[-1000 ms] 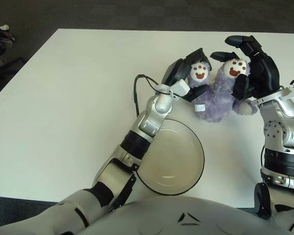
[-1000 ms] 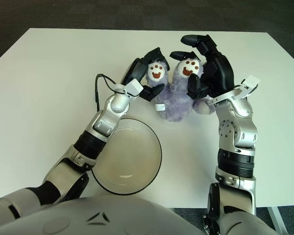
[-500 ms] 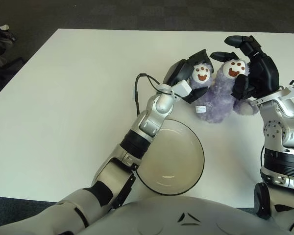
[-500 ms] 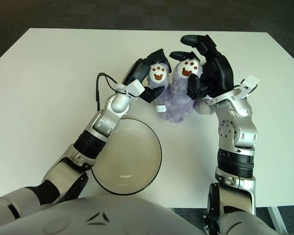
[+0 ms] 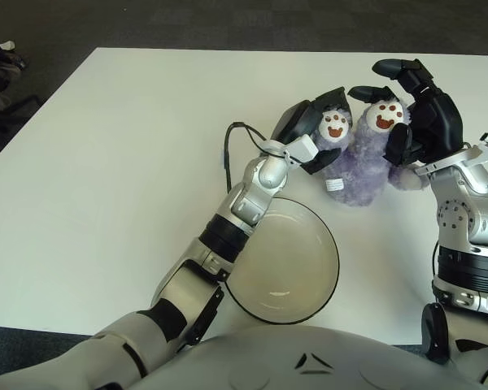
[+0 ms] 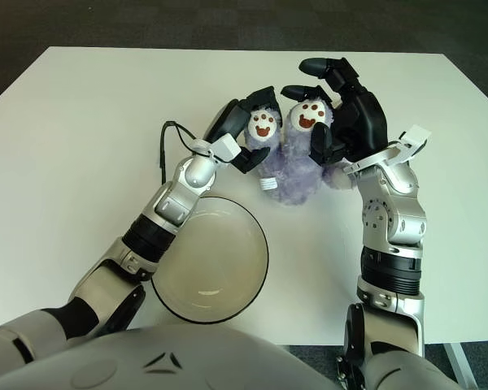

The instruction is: Put the doll into the plate.

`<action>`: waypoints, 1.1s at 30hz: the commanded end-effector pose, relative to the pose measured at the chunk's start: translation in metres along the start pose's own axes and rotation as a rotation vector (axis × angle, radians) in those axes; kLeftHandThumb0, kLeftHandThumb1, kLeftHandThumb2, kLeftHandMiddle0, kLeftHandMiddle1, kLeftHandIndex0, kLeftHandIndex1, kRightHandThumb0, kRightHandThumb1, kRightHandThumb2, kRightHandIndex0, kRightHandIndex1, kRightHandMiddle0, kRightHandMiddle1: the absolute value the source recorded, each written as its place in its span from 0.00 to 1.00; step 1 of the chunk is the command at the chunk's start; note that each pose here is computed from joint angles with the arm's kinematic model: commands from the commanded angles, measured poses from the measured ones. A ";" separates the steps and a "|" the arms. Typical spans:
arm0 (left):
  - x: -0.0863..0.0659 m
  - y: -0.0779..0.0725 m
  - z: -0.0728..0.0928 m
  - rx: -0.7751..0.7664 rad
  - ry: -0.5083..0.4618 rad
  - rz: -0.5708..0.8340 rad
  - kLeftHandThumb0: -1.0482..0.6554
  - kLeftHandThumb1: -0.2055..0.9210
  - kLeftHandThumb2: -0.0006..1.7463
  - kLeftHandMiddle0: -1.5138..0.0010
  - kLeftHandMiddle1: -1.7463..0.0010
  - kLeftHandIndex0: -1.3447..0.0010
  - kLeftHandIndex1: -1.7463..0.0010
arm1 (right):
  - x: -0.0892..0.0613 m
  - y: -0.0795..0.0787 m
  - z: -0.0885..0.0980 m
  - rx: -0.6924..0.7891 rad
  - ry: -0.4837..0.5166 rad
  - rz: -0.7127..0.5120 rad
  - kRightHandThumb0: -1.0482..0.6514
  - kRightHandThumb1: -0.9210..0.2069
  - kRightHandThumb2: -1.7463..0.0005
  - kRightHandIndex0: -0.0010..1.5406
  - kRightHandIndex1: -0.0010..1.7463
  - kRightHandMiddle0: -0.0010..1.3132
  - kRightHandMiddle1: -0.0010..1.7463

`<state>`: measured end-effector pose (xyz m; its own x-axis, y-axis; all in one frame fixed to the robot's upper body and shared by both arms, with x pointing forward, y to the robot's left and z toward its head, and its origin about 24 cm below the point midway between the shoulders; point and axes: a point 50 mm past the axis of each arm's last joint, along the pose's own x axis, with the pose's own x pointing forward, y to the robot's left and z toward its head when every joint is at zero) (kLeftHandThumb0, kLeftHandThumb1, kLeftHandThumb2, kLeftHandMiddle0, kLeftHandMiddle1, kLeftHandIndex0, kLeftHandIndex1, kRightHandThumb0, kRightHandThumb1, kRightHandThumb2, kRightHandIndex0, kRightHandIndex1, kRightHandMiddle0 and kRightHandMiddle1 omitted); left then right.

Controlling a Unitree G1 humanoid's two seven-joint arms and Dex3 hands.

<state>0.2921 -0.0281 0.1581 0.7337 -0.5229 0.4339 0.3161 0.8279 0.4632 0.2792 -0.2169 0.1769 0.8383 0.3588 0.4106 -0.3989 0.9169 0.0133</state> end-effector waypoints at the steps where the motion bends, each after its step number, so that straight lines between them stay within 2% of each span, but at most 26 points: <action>1: 0.002 0.001 0.002 0.015 -0.007 -0.019 0.61 0.10 1.00 0.38 0.05 0.48 0.00 | -0.001 0.000 0.001 -0.011 -0.010 -0.006 0.61 0.71 0.19 0.07 0.53 0.00 0.64; 33: -0.002 0.005 0.000 -0.039 0.051 -0.002 0.61 0.13 1.00 0.41 0.01 0.50 0.00 | -0.001 -0.001 0.000 -0.011 -0.010 -0.007 0.61 0.71 0.19 0.07 0.52 0.00 0.64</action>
<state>0.2926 -0.0255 0.1601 0.7567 -0.5208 0.3952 0.3375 0.8289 0.4462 0.2790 -0.2170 0.1773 0.8361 0.3581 0.4155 -0.3981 0.9173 0.0107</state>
